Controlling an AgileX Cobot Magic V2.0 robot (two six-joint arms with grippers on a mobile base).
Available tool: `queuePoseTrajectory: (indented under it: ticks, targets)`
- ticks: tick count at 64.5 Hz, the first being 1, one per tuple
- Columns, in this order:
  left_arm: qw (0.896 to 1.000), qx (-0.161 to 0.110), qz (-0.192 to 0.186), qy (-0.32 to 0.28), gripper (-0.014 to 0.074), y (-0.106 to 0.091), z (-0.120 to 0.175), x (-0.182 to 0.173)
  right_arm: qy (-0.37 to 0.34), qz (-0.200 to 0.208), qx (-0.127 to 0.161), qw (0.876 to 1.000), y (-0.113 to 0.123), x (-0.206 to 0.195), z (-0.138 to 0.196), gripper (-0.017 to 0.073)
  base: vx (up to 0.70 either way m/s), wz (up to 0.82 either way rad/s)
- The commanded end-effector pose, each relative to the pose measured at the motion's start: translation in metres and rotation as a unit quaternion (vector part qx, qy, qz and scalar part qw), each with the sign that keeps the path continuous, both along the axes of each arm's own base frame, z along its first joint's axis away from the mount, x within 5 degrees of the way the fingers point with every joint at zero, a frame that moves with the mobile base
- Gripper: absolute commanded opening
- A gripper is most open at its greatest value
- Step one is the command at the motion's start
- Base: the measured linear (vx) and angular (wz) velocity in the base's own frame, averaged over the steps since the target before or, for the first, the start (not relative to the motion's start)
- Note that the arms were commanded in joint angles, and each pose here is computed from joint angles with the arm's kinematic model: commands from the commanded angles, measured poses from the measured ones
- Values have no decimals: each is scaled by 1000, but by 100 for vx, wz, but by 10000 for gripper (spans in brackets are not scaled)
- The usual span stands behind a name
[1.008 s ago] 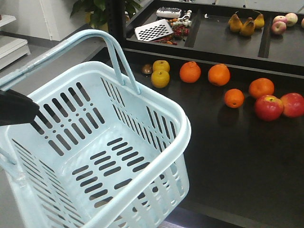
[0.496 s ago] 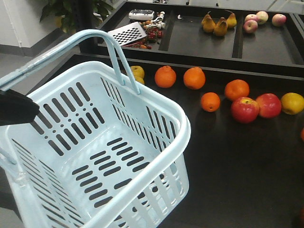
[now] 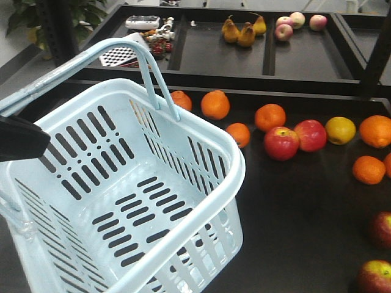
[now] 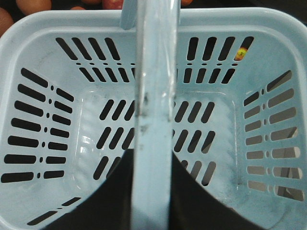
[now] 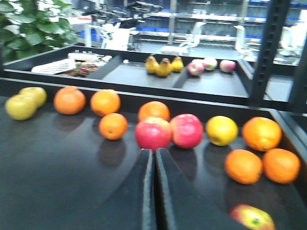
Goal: Pick three apples into basket with both arms
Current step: 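Approach the table with apples, carrying the basket in the left gripper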
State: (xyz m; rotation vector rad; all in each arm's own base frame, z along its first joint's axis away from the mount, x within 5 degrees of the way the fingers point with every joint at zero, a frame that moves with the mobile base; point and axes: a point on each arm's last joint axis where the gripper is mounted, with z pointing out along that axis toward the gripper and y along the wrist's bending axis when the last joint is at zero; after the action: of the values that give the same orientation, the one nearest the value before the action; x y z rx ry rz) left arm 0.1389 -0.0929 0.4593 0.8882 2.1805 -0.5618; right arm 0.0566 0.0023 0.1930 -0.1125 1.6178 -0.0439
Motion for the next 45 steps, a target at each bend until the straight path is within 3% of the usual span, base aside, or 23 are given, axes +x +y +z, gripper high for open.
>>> queuePoseTrajectory:
  ticks: [1, 45]
  targets:
    - [999, -40, 0, -31, -6, -1, 15, -6, -39, 0, -1, 999, 0, 0, 3, -4, 8, -25]
    - [999, -40, 0, -31, -6, -1, 15, -6, -39, 0, -1, 999, 0, 0, 3, -4, 6, -21]
